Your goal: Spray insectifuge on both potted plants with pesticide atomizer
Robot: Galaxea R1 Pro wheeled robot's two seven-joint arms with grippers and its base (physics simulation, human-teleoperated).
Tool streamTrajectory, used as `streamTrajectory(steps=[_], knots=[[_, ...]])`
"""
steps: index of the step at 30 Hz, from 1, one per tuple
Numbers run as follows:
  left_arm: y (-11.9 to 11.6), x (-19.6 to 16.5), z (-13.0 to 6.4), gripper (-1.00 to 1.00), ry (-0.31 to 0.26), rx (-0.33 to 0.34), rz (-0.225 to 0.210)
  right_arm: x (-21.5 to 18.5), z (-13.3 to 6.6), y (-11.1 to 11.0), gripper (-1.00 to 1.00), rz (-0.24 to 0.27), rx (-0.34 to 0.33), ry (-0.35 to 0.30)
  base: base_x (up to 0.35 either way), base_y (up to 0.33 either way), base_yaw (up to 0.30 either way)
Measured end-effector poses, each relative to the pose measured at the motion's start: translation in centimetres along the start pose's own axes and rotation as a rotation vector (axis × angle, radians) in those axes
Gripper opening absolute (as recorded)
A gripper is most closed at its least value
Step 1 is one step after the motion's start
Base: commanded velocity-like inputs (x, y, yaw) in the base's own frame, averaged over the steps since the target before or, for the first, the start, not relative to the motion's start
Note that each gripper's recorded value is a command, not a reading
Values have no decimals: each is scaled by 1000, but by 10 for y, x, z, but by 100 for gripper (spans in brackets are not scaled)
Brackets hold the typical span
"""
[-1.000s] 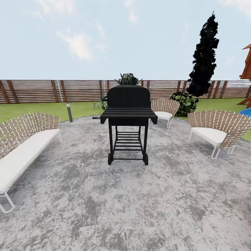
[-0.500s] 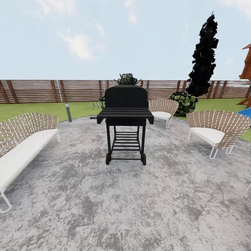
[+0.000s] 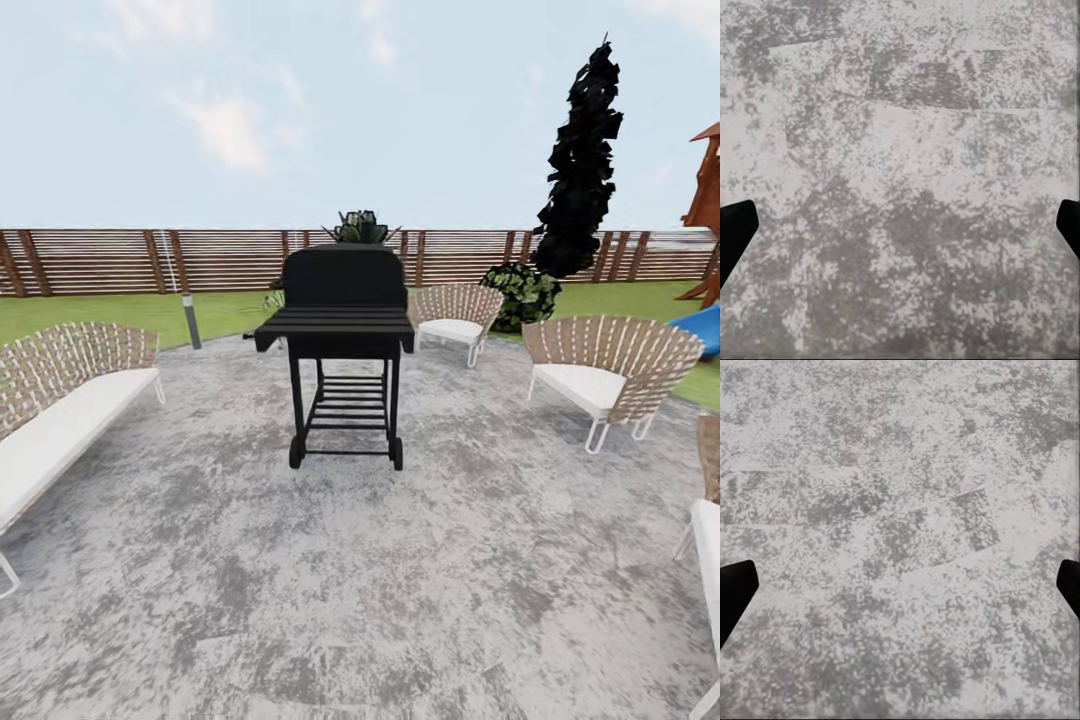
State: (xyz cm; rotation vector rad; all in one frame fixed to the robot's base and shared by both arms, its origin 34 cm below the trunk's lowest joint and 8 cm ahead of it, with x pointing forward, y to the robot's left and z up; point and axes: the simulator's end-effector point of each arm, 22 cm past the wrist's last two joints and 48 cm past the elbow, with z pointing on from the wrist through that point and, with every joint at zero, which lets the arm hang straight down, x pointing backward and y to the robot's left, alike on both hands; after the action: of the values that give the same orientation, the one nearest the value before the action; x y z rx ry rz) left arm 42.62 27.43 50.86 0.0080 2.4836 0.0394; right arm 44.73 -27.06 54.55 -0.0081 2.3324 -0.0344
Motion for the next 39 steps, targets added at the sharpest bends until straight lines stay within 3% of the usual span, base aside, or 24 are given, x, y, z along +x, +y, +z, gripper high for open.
streamTrajectory(steps=[5,11,25,39], knots=[[0,-4,1,100,-8,1,0,2,0,0,100,0,1,4,-151,-122,138],[5,-41,4,100,-85,-6,5,5,0,-2,100,-1,4,12,-15,-12,168],[10,-25,3,100,-56,-10,14,22,-2,-1,100,0,3,50,-11,0,165],[10,-16,4,100,-37,-11,11,30,-2,-1,100,-1,3,68,-225,51,160]])
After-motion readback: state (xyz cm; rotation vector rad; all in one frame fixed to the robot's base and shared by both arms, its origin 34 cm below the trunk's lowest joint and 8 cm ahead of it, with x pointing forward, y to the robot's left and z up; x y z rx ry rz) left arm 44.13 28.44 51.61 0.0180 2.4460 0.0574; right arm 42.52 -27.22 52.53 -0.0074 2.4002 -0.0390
